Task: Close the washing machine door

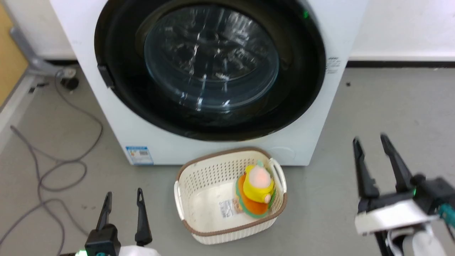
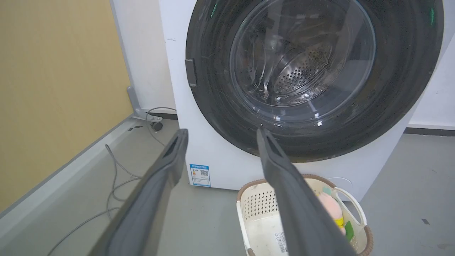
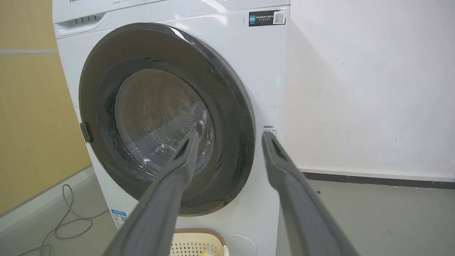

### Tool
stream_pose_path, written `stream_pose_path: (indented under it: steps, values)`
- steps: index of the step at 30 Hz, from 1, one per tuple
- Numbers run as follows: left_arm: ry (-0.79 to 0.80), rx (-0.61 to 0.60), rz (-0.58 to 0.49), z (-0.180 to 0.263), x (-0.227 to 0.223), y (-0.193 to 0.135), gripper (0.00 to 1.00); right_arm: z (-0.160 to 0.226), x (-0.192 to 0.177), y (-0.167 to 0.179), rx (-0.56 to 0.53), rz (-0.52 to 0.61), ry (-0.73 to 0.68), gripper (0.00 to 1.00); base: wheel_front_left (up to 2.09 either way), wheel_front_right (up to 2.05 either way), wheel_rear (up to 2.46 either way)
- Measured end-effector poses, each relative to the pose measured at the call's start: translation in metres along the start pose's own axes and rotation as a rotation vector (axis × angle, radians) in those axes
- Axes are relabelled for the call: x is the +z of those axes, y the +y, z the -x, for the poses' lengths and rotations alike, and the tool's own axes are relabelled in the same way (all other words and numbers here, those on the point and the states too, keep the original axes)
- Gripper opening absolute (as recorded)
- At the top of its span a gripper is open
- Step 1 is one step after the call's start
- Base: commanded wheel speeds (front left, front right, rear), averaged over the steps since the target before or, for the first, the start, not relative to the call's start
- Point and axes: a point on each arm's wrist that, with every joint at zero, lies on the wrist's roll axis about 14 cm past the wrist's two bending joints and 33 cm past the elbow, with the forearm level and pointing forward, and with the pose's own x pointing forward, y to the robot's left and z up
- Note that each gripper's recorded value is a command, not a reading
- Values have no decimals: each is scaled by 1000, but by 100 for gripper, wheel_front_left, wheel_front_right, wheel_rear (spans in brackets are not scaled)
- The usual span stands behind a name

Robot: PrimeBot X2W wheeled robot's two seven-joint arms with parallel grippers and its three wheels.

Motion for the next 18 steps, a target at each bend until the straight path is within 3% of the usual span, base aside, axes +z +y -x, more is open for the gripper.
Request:
stream_pose_path:
  steps: [12, 13, 18]
  values:
    - [-15, -28, 1, 6, 5, -5, 100, 49, -23, 1, -39, -78, 92, 100, 0, 0, 0]
    - [-14, -28, 1, 6, 5, -5, 0, 49, -24, 1, -39, -78, 93, 0, 0, 0, 0]
    - [-13, -30, 1, 7, 5, -5, 0, 49, -24, 1, -38, -78, 94, 0, 0, 0, 0]
